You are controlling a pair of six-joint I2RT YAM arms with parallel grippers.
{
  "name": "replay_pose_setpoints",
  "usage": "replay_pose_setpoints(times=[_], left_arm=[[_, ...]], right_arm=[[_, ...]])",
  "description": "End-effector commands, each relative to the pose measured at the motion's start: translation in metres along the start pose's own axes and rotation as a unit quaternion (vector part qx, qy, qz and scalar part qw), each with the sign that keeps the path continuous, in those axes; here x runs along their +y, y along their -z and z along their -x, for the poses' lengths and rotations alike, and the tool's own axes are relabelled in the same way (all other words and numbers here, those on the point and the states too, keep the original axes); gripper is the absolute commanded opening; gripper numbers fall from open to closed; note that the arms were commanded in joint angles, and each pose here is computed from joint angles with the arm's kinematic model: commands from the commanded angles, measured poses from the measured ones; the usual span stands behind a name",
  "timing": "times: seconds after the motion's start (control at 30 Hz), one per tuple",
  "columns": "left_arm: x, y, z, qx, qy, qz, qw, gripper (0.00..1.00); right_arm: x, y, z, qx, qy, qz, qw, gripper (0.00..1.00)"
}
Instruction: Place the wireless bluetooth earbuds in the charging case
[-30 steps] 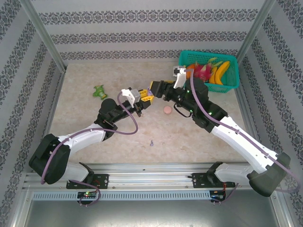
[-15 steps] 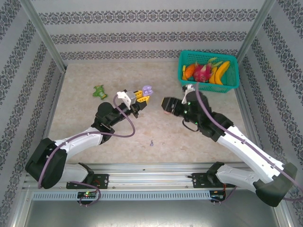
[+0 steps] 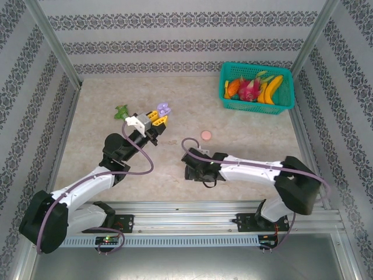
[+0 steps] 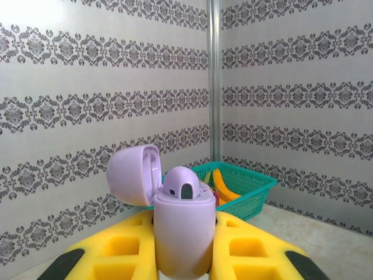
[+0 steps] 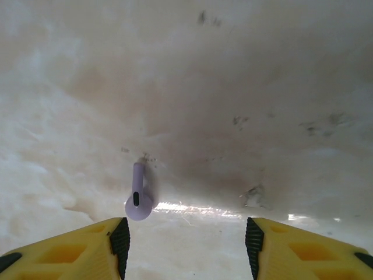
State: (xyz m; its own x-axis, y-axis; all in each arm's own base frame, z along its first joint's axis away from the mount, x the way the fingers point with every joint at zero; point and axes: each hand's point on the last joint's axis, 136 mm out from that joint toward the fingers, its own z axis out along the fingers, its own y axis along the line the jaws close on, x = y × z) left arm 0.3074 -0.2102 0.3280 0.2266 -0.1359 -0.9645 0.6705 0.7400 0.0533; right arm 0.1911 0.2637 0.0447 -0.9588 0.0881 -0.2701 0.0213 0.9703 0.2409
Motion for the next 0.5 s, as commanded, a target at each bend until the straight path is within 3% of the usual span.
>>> replay_pose_setpoints(times=[0.0, 0.47], left_arm=[[0.006, 0.006, 0.003, 0.000, 0.000, 0.016, 1.000, 0.00], [0.009, 0.006, 0.006, -0.002, 0.002, 0.021, 1.000, 0.00]], right_arm=[[0.018, -0.003, -0.002, -0.004, 0.003, 0.007, 1.000, 0.56], [0.061, -0.034, -0.016, 0.045, 0.001, 0.052, 0.998, 0.55]])
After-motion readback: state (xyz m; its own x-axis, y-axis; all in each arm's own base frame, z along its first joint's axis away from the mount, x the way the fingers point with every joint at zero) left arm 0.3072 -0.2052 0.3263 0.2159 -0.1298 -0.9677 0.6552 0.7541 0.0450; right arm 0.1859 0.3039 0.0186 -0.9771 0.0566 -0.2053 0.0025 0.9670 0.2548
